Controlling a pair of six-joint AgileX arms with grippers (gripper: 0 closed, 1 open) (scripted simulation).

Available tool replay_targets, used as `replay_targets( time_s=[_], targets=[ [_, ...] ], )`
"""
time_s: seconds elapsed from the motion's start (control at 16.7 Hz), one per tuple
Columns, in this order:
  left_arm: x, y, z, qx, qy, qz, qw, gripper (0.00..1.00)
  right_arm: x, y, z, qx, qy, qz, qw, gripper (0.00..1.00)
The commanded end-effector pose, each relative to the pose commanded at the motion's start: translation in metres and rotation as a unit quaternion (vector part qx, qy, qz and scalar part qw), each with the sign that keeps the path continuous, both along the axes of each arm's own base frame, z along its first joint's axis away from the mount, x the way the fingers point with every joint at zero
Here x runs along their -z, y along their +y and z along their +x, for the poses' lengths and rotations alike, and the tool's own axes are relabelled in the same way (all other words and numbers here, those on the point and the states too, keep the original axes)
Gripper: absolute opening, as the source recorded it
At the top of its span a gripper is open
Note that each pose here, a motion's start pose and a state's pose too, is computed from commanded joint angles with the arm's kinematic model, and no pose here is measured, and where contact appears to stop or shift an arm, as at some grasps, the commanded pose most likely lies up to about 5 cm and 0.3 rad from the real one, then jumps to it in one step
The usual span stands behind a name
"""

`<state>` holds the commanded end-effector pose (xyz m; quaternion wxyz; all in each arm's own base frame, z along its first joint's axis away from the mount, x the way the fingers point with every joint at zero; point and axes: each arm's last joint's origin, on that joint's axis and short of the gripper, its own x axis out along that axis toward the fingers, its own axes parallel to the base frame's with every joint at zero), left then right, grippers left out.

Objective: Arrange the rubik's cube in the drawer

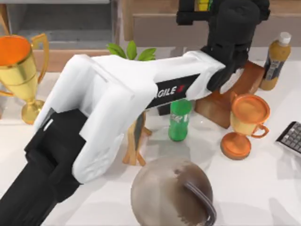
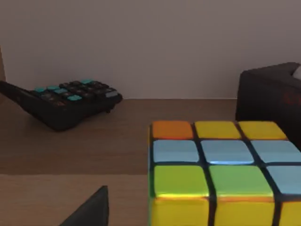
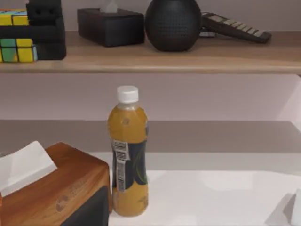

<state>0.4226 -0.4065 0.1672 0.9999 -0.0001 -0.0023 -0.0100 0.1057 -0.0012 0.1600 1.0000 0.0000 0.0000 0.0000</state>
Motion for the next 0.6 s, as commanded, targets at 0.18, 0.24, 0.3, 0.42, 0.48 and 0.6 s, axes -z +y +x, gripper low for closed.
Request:
replay_targets(
  time_s=[0.18, 0.24, 0.3, 0.42, 0.48, 0.6],
  targets=[
    [0.011, 0.001, 0.014, 0.0, 0.0, 0.0, 1.0, 1.0, 0.0, 0.0, 0.0, 0.0, 0.0, 0.0, 1.0, 1.0],
    [0.015, 0.001, 0.017, 0.0, 0.001, 0.0, 1.0, 1.0, 0.0, 0.0, 0.0, 0.0, 0.0, 0.0, 1.0, 1.0],
    [0.019, 0.001, 0.018, 0.0, 0.002, 0.0, 1.0, 1.0, 0.0, 0.0, 0.0, 0.0, 0.0, 0.0, 1.0, 1.0],
    [0.019, 0.001, 0.018, 0.0, 0.002, 0.0, 1.0, 1.0, 0.0, 0.0, 0.0, 0.0, 0.0, 0.0, 1.0, 1.0],
    [0.019, 0.001, 0.018, 0.0, 0.002, 0.0, 1.0, 1.0, 0.0, 0.0, 0.0, 0.0, 0.0, 0.0, 1.0, 1.0],
    [0.019, 0.001, 0.018, 0.0, 0.002, 0.0, 1.0, 0.92, 0.0, 0.0, 0.0, 0.0, 0.0, 0.0, 1.0, 1.0]
  ],
)
